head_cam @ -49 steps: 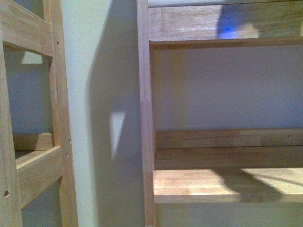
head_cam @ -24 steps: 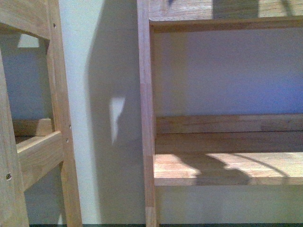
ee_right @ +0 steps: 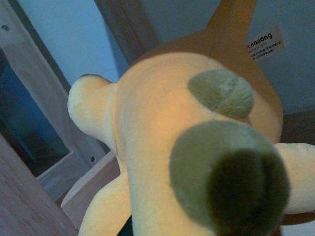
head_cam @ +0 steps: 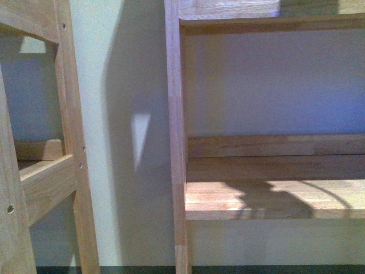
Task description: Put away toys
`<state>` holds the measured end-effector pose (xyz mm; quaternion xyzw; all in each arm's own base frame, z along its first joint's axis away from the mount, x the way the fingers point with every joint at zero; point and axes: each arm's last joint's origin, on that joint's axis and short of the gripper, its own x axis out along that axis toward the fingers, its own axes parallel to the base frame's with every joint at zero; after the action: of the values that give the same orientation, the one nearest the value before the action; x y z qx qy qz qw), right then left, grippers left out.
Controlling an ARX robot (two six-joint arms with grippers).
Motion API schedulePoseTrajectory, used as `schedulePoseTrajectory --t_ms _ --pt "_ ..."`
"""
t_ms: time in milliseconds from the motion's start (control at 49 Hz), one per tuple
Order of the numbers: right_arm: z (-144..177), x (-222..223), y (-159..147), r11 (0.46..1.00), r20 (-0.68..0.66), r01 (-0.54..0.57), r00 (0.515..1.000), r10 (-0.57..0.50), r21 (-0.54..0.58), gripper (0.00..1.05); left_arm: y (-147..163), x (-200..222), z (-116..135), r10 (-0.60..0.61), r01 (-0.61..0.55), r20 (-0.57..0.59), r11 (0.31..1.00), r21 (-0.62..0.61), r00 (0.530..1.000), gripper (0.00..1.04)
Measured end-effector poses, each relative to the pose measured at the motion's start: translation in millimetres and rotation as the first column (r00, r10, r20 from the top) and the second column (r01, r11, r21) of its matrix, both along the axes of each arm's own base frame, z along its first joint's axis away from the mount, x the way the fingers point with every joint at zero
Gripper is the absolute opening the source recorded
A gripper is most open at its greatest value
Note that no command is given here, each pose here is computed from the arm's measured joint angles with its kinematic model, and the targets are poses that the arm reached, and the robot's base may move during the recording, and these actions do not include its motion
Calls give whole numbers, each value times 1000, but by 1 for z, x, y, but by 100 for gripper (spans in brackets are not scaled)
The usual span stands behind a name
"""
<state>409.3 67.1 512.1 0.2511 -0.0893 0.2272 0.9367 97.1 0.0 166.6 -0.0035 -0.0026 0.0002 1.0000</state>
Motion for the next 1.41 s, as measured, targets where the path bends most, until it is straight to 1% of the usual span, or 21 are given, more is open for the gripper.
schedulePoseTrajectory --t_ms 123,286,306,429,511,694,756,817,858,980,1062,1246,1409 --pt "-1 4 1 1000 -8 -16 1000 16 21 7 0 0 0 0 0 0 1000 0 1000 99" --pt "-2 3 11 999 -12 -44 999 44 29 7 0 0 0 0 0 0 1000 0 1000 99" --pt "-2 3 12 999 -11 -46 999 46 27 9 0 0 0 0 0 0 1000 0 1000 99" --pt "-1 3 14 999 -4 -36 999 36 30 25 0 0 0 0 0 0 1000 0 1000 99" --pt "-2 2 15 999 6 -30 1000 30 26 34 0 0 0 0 0 0 1000 0 1000 99" --pt "-7 -2 12 1000 24 20 999 -20 7 66 0 0 0 0 0 0 1000 0 1000 99" --pt "-7 -5 11 1000 33 26 999 -26 2 72 0 0 0 0 0 0 1000 0 1000 99" --pt "-6 -13 9 999 58 36 998 -35 -16 82 0 0 0 0 0 0 1000 0 1000 99" --pt "-6 -16 9 999 66 38 997 -36 -23 85 0 0 0 0 0 0 1000 0 1000 99" --pt "-2 -34 5 997 104 51 994 -45 -59 100 0 0 0 0 0 0 1000 0 1000 99" --pt "1 -54 1 993 138 72 989 -59 -94 98 0 0 0 0 0 0 1000 0 1000 99" --pt "2 -91 -7 990 175 98 981 -78 -104 98 0 0 0 0 0 0 1000 0 1000 99" --pt "-15 -151 -23 968 235 211 956 -176 -133 98 0 0 0 0 0 0 1000 0 1000 99"
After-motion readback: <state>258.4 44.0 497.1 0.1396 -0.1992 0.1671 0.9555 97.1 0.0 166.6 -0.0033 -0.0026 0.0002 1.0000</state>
